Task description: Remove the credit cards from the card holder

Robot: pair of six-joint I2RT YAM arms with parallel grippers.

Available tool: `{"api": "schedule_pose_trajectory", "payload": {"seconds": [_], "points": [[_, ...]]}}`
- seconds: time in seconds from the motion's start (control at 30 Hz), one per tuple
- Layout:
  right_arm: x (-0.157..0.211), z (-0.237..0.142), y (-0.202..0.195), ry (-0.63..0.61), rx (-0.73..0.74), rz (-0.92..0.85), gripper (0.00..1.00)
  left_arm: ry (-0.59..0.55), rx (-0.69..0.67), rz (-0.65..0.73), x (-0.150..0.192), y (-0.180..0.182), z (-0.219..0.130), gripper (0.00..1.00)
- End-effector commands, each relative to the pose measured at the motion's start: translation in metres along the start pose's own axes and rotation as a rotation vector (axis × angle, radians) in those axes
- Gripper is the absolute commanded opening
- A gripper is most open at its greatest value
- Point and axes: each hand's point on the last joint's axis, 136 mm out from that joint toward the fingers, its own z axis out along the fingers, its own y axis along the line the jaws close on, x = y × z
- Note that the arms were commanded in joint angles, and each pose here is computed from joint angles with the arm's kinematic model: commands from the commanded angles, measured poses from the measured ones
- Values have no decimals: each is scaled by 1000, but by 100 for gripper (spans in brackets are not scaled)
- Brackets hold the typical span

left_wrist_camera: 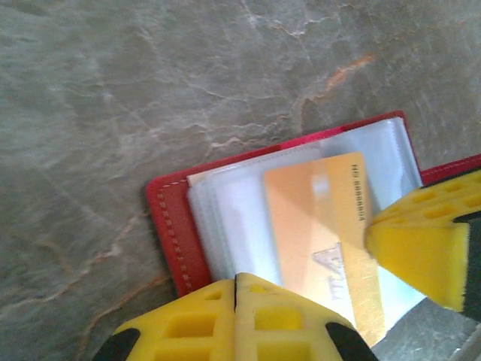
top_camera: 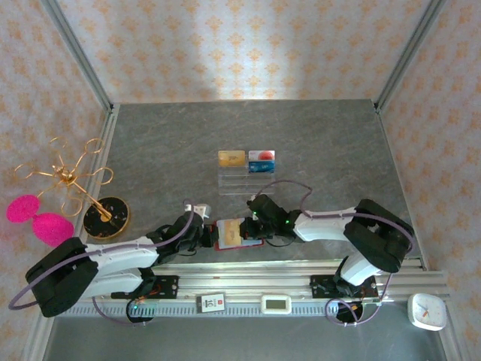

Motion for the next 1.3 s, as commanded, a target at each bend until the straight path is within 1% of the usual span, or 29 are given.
{"api": "schedule_pose_trajectory", "payload": {"seconds": [0.0,0.07,0.17,0.23,0.37,0.5,0.53,0.6,0.63,0.77,0.8,0.93,1.0,1.1,1.27], "points": [[-1,-2,-11,-24,33,24,0,-40,-18,41,-17,-6,-8,0],[-1,0,-10,-19,25,24,0,-58,39,40,-25,-23,-9,0],[-1,1,-9,-23,16,20,0,-28,59,57,-23,-35,-2,0],[-1,0,-9,-25,17,15,0,3,63,67,-14,-36,5,0],[0,1,-11,-22,14,17,0,22,75,62,-7,-36,13,0],[2,2,-11,-18,7,18,0,56,37,63,1,-27,19,0],[3,2,-10,-16,0,19,2,70,26,66,5,-24,21,0],[5,3,-8,-5,-18,19,14,96,7,68,12,-18,24,0],[5,4,-7,-1,-29,19,18,111,3,66,15,-15,25,0],[7,9,-5,16,-57,21,20,157,-12,77,27,-10,28,0],[7,10,-4,19,-69,22,19,166,-18,84,29,-10,29,0],[5,10,-5,11,-74,24,11,185,-25,98,34,-8,29,0],[4,9,-6,6,-73,29,0,185,-27,96,35,-7,29,0],[3,2,-15,-17,-43,40,0,176,-27,88,33,-7,27,0],[1,-15,-30,-51,49,9,0,125,2,87,18,-16,22,0]]}}
